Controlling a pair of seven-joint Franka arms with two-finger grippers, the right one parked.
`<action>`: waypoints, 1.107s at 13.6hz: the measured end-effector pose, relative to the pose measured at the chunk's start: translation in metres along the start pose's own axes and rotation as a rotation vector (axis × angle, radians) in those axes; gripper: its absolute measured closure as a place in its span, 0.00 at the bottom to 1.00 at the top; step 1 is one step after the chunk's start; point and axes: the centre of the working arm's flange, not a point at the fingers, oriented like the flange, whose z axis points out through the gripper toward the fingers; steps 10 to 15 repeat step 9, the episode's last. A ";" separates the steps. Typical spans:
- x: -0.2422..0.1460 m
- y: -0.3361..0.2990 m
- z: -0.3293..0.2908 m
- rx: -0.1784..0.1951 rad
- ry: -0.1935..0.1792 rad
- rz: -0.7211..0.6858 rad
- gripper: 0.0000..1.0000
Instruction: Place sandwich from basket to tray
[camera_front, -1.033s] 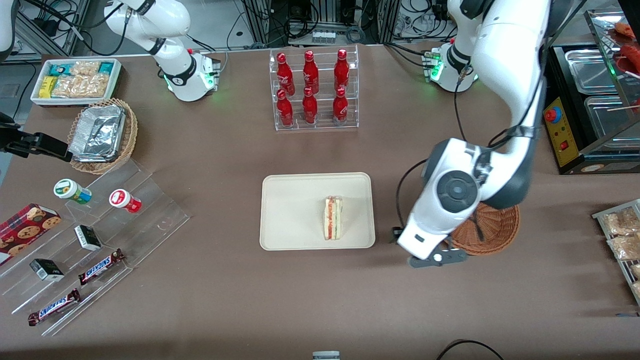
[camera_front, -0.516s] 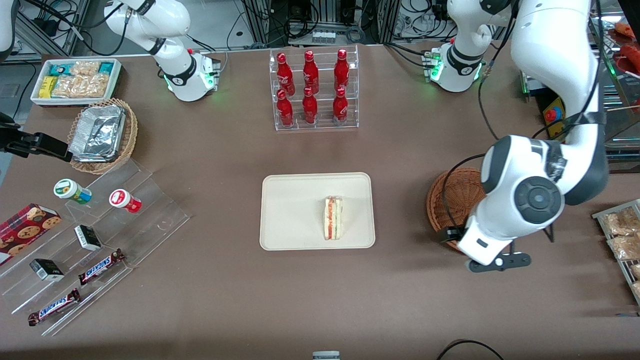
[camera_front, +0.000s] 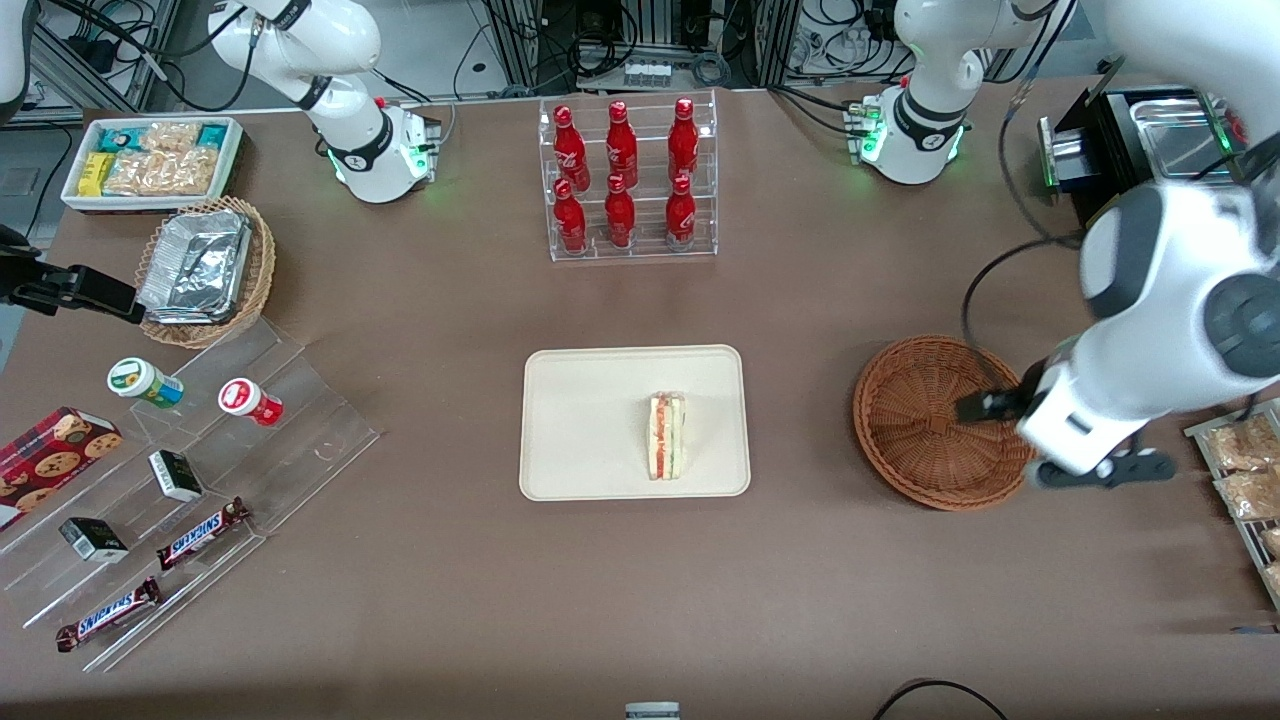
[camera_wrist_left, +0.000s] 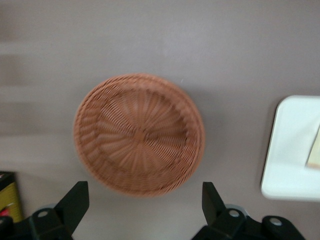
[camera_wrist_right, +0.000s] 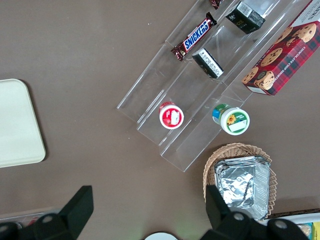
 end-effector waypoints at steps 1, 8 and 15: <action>-0.012 -0.010 -0.016 0.005 0.000 0.009 0.00; -0.112 -0.051 -0.108 0.015 -0.021 0.014 0.00; -0.124 -0.055 -0.117 0.018 -0.025 0.016 0.00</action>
